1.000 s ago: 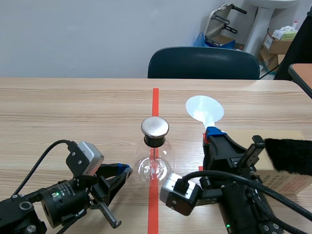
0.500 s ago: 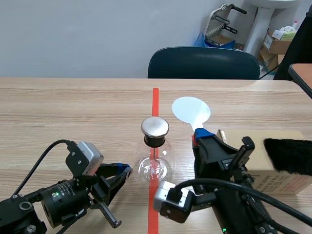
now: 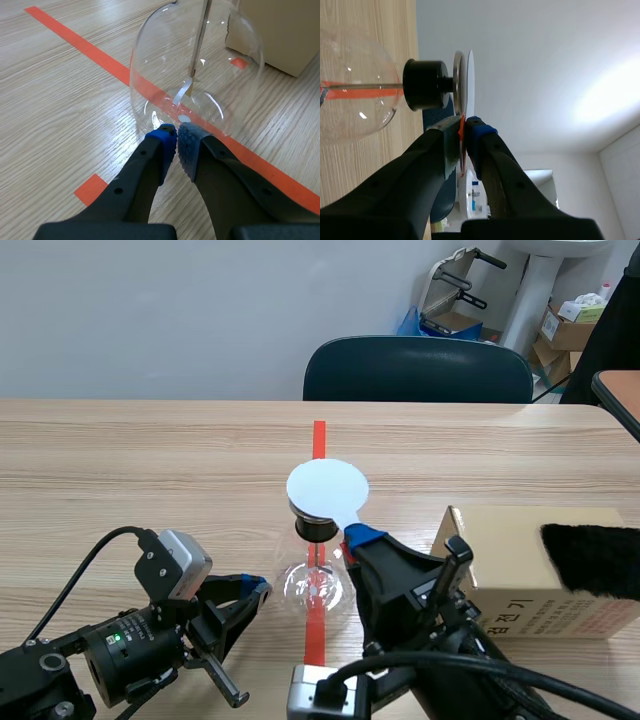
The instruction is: Do the electroscope experiment
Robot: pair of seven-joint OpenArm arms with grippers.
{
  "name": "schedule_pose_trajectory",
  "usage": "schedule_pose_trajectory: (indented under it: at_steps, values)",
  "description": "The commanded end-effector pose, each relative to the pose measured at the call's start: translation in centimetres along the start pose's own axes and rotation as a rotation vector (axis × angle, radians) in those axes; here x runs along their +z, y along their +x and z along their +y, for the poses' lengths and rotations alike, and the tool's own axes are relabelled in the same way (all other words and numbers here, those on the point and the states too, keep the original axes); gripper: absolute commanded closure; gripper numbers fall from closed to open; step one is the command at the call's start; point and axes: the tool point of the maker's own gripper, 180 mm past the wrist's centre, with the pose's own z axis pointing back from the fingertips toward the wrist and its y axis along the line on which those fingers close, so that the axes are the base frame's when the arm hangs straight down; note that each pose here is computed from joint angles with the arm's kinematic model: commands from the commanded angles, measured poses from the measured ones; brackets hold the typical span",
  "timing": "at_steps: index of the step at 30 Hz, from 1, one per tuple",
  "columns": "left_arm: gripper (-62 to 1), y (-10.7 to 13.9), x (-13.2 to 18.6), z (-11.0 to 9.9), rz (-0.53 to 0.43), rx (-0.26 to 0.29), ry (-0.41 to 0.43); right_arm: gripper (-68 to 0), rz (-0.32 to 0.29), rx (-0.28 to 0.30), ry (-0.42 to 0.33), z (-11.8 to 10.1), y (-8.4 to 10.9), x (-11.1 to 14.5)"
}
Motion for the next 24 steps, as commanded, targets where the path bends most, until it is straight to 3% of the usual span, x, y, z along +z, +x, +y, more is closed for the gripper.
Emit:
schedule_pose_trajectory:
  at_steps: [1, 4, 18, 24]
  values:
    - [-5.9, 1.2, -0.5, -0.1, -0.044, 0.006, -0.001, -1.9, -0.017, 0.018, -0.042, -1.2, 0.0, -0.5]
    - [-5.9, 1.2, -0.5, -0.1, -0.043, 0.007, -0.001, -1.9, -0.039, 0.018, -0.042, -1.2, 0.4, -0.5]
    - [-5.9, 1.7, -1.2, -0.8, -0.063, 0.025, -0.006, -1.9, -0.033, 0.018, -0.042, -1.2, 0.3, -0.5]
    - [-5.9, 1.6, -1.2, -0.8, -0.061, 0.025, -0.006, -2.0, 0.025, 0.017, -0.042, -1.3, -0.8, -0.5]
